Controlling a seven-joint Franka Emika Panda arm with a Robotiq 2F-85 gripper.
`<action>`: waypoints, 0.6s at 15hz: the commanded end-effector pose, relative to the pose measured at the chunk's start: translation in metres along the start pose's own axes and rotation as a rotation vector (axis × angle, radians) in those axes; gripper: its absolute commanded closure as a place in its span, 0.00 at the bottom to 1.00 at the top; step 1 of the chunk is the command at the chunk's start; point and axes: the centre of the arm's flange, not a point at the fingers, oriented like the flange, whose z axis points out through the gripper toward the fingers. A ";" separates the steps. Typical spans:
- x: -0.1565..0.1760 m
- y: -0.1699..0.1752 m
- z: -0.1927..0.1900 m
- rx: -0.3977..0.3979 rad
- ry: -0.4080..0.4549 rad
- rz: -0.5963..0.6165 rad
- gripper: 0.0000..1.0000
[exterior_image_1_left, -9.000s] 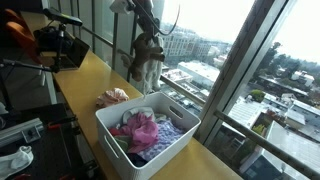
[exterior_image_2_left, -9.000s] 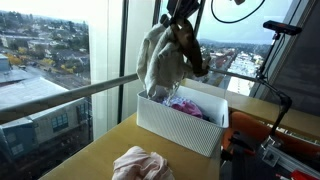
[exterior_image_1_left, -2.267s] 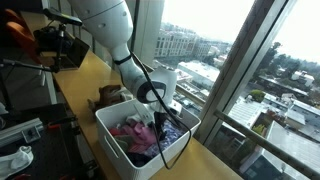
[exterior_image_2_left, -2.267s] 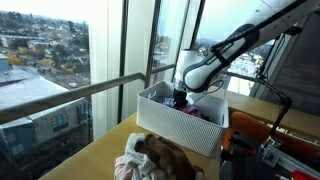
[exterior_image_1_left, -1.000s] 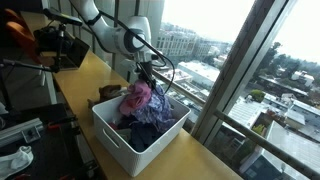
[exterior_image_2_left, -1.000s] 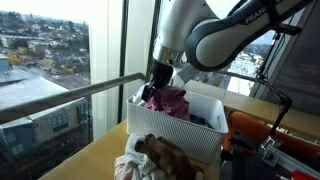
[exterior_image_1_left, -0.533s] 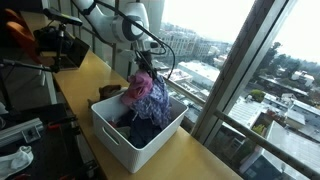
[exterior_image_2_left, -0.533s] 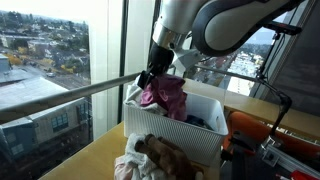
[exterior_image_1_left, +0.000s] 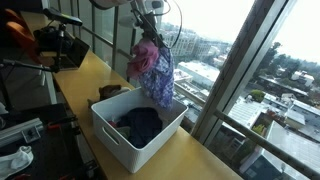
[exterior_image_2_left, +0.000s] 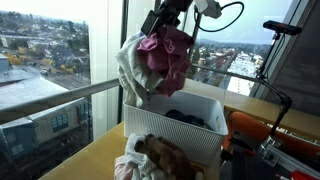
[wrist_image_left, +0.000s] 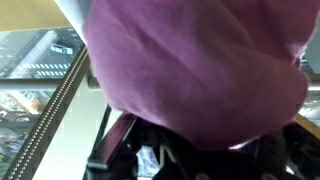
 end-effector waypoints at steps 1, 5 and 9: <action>-0.020 -0.029 -0.039 0.055 0.023 -0.027 1.00; -0.038 -0.075 -0.071 0.100 0.040 -0.084 1.00; -0.047 -0.093 -0.129 0.123 0.099 -0.112 1.00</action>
